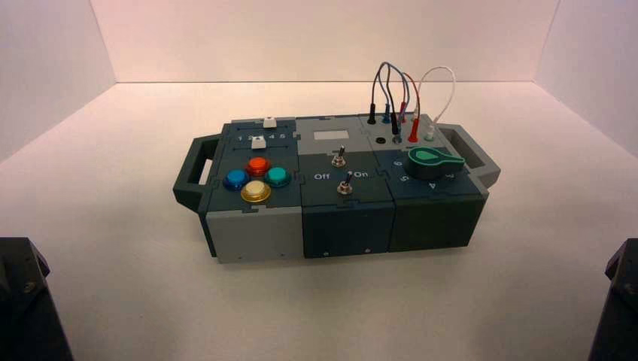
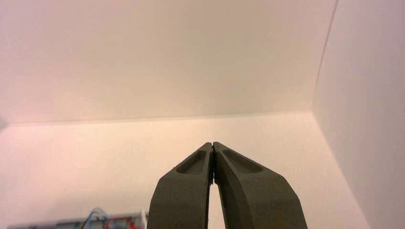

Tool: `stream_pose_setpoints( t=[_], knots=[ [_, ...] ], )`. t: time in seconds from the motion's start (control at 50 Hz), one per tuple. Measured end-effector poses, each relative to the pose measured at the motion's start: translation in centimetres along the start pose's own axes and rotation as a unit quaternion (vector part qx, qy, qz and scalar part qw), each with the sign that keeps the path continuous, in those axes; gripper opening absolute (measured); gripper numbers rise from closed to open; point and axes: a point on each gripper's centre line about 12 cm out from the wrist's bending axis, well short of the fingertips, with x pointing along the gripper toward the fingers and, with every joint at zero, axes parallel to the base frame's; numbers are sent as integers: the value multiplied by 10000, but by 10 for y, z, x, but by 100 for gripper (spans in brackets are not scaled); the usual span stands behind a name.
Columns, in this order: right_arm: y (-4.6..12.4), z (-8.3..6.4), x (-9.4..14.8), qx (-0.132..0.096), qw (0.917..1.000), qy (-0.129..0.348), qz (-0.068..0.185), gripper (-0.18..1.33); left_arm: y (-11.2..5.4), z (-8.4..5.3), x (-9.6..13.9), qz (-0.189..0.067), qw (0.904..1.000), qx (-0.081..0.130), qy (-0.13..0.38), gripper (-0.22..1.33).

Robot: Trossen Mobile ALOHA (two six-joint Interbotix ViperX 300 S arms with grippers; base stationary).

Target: Flip the bottom switch off with the right gripper.

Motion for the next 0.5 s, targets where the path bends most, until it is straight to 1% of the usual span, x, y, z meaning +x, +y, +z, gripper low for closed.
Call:
stream_pose_setpoints(
  t=[0.16, 0.18, 0.2, 0.26, 0.3, 0.34, 0.36, 0.42, 0.46, 0.48, 0.5],
  knots=[
    [2, 2, 1, 5, 9976, 698, 13, -14, -2, 3, -5, -27, 9989, 18, 477, -17],
    [3, 2, 1, 0, 9961, 882, 24, -14, -3, 3, -5, -50, 9981, 23, 608, -17],
    [3, 2, 1, 0, 9961, 882, 24, -14, -3, 3, -5, -50, 9981, 23, 608, -17],
    [4, -2, 1, 4, 9912, 1325, 30, -14, -5, 3, -6, -91, 9966, 42, 817, -16],
    [4, -3, 1, 7, 9884, 1521, 24, -14, -8, 2, -5, -144, 9949, 70, 996, -17],
    [4, -5, 0, 3, 9867, 1628, 30, -14, -9, 1, -4, -167, 9937, 87, 1104, -17],
    [4, -8, 0, 17, 9840, 1779, 35, -14, -11, 0, -2, -212, 9919, 119, 1243, -16],
    [5, -12, 0, 46, 9797, 2005, 41, -14, -15, -4, 2, -276, 9881, 139, 1506, -16],
    [5, -14, 0, 52, 9784, 2065, 49, -14, -16, -5, 5, -296, 9865, 158, 1605, -17],
    [5, -16, 0, 80, 9758, 2185, 60, -14, -18, -7, 9, -338, 9838, 197, 1752, -17],
    [5, -17, -1, 101, 9749, 2222, 65, -14, -20, -9, 11, -361, 9820, 211, 1844, -17]
  ],
)
